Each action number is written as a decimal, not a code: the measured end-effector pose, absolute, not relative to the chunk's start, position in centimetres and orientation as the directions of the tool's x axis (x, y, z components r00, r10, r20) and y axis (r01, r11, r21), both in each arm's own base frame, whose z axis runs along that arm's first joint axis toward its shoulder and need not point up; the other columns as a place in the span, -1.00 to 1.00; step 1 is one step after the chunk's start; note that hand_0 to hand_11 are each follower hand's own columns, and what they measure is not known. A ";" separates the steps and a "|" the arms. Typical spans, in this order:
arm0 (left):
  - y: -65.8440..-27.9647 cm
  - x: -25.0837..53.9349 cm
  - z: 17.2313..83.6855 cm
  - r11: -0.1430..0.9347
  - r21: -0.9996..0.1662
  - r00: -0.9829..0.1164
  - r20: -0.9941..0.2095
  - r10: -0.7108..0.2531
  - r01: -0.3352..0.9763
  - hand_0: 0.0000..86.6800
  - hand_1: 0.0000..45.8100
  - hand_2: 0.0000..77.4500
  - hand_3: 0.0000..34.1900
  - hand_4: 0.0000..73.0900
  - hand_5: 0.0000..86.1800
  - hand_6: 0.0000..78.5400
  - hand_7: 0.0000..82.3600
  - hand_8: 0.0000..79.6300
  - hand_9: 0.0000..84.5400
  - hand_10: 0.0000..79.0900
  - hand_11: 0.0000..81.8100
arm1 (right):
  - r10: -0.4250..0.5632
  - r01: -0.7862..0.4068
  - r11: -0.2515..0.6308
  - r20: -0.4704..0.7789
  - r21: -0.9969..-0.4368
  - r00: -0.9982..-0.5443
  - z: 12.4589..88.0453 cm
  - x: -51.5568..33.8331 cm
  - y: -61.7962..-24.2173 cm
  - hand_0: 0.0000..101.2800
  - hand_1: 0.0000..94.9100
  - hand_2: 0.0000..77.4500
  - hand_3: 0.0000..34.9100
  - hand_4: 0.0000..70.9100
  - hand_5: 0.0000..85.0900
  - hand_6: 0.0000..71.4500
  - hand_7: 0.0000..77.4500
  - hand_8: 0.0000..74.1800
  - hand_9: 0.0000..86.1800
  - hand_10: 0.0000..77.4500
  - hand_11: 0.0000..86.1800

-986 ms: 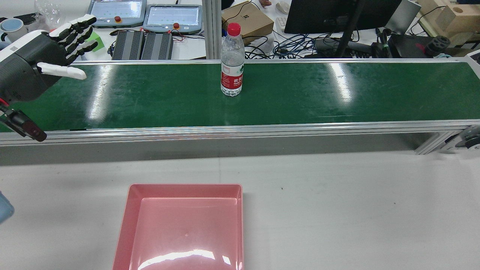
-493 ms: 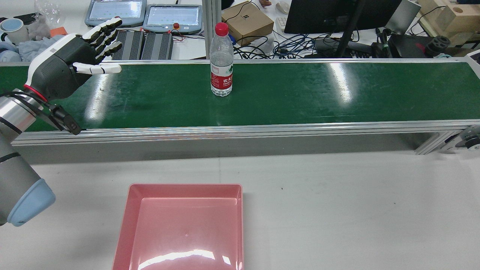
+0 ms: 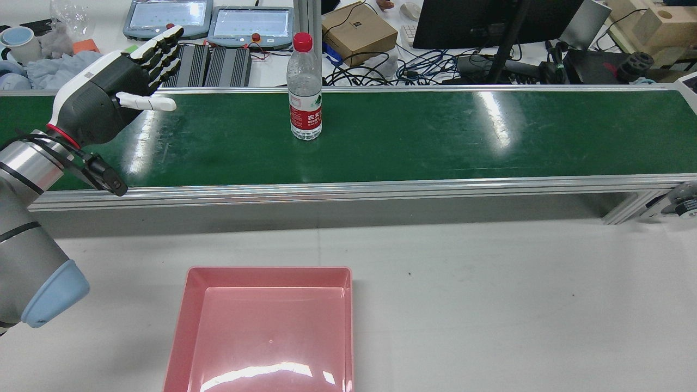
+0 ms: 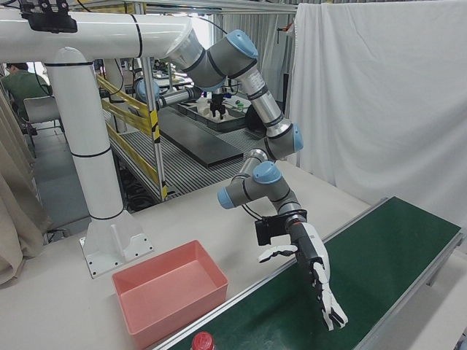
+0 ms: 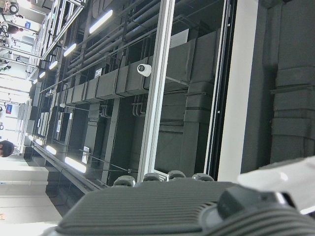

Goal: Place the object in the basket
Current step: 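Reach the open left hand around the red-labelled water bottle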

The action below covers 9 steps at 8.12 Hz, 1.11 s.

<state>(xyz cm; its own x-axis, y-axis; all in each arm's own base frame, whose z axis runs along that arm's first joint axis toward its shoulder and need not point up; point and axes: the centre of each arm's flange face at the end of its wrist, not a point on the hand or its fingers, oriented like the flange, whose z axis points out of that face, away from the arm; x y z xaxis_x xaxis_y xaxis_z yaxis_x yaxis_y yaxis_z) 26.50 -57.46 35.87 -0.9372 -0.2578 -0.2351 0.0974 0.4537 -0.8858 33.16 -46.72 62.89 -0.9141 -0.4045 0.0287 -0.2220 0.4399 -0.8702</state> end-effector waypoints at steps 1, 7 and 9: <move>-57.4 26.9 35.5 0.462 -0.881 -0.935 -0.241 -0.260 0.099 0.09 -0.90 -0.93 -0.91 -0.85 -0.89 -1.00 -0.99 -0.97 -0.97 -0.93 -0.89 | -0.404 -0.222 0.440 0.029 -0.870 -0.914 62.9 33.2 -46.7 -0.99 -1.00 -0.97 -0.99 -0.98 -1.00 -1.00 -0.99 -1.00 -1.00 -0.99 -1.00; -57.8 30.4 33.9 0.488 -0.865 -0.922 -0.278 -0.270 0.118 0.12 -0.74 -0.93 -0.97 -0.85 -0.85 -1.00 -0.99 -0.97 -0.99 -0.94 -0.87 | -0.404 -0.222 0.440 0.029 -0.870 -0.914 62.9 33.2 -46.7 -0.99 -1.00 -0.97 -0.99 -0.98 -1.00 -1.00 -0.99 -1.00 -1.00 -0.99 -1.00; -58.8 31.3 33.3 0.487 -0.865 -0.921 -0.279 -0.270 0.119 0.12 -0.74 -0.94 -0.97 -0.85 -0.84 -1.00 -0.99 -0.97 -0.97 -0.94 -0.87 | -0.405 -0.222 0.440 0.029 -0.870 -0.914 62.9 33.2 -46.7 -0.99 -1.00 -0.97 -0.99 -0.98 -1.00 -1.00 -0.99 -1.00 -1.00 -1.00 -1.00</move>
<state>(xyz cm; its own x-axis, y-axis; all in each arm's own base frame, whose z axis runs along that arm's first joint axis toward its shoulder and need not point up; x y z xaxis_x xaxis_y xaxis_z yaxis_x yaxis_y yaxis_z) 31.33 -58.79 33.28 -0.9214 -0.2703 -0.2793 0.1194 0.4870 -0.8652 33.16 -46.72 62.88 -0.9141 -0.4045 0.0287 -0.2220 0.4399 -0.8702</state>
